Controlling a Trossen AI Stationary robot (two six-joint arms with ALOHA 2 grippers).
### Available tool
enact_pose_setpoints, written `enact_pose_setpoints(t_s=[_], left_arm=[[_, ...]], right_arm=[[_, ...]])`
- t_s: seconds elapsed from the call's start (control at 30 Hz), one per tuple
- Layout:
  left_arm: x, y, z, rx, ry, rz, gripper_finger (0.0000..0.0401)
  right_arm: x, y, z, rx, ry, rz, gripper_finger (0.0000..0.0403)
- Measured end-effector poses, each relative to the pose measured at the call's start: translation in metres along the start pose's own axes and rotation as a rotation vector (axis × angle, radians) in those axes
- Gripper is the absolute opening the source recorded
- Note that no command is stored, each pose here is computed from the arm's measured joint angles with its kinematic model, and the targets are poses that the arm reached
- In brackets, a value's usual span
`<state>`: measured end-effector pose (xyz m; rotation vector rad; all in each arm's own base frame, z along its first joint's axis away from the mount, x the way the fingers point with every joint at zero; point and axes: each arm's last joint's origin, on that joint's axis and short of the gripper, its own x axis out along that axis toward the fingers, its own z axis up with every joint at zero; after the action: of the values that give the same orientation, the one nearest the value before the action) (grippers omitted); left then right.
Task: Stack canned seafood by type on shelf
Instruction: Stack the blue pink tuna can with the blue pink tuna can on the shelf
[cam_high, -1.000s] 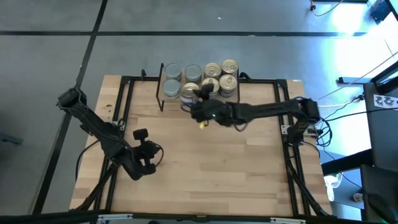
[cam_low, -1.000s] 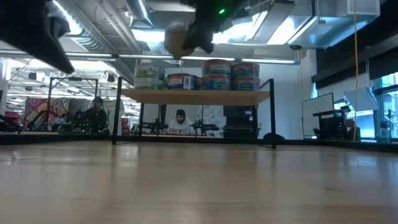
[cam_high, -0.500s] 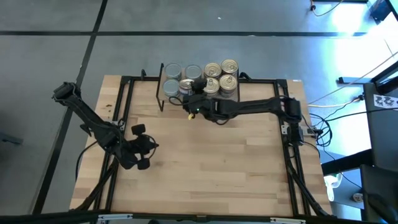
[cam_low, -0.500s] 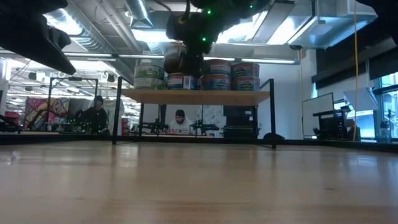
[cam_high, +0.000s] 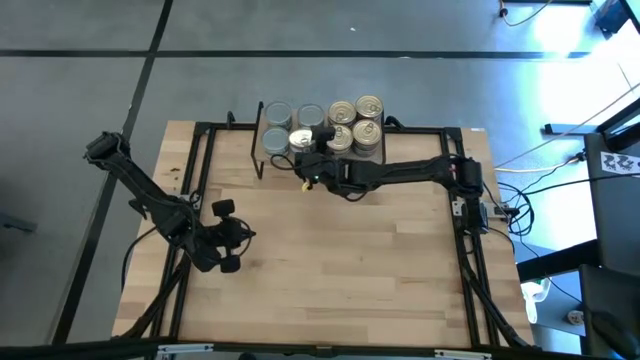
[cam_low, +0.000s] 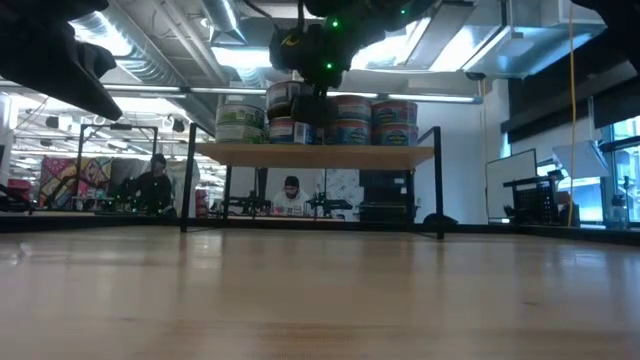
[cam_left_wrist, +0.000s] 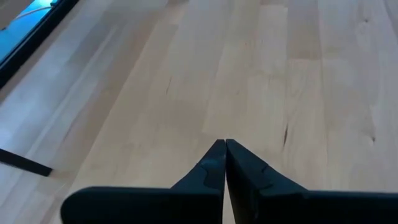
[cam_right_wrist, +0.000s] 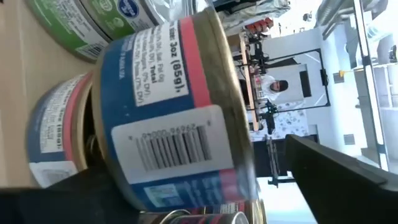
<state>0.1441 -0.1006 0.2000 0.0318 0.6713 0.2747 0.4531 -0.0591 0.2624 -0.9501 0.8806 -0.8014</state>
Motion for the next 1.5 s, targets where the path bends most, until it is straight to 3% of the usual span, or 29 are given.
enact_pose_setpoints(t_s=[0.3, 0.47, 1.03, 1.27, 1.5], left_arm=[[0.000, 0.000, 0.000, -0.003, 0.000, -0.001, 0.0008], [0.000, 0.000, 0.000, -0.003, 0.000, -0.001, 0.0008], [0.000, 0.000, 0.000, 0.001, 0.002, 0.000, 0.0008], [0.000, 0.000, 0.000, 0.001, 0.003, 0.000, 0.0008], [0.000, 0.000, 0.000, 0.001, 0.002, 0.000, 0.0008]], right_arm=[[-0.014, -0.009, -0.002, 0.039, -0.027, 0.079, 0.0353], [-0.015, -0.022, -0.001, 0.140, -0.040, 0.207, 0.0344], [0.004, -0.032, -0.013, 0.197, 0.015, 0.192, 0.0344], [-0.001, -0.029, -0.010, 0.206, -0.003, 0.233, 0.0344], [-0.001, -0.044, -0.009, 0.279, -0.008, 0.310, 0.0344]])
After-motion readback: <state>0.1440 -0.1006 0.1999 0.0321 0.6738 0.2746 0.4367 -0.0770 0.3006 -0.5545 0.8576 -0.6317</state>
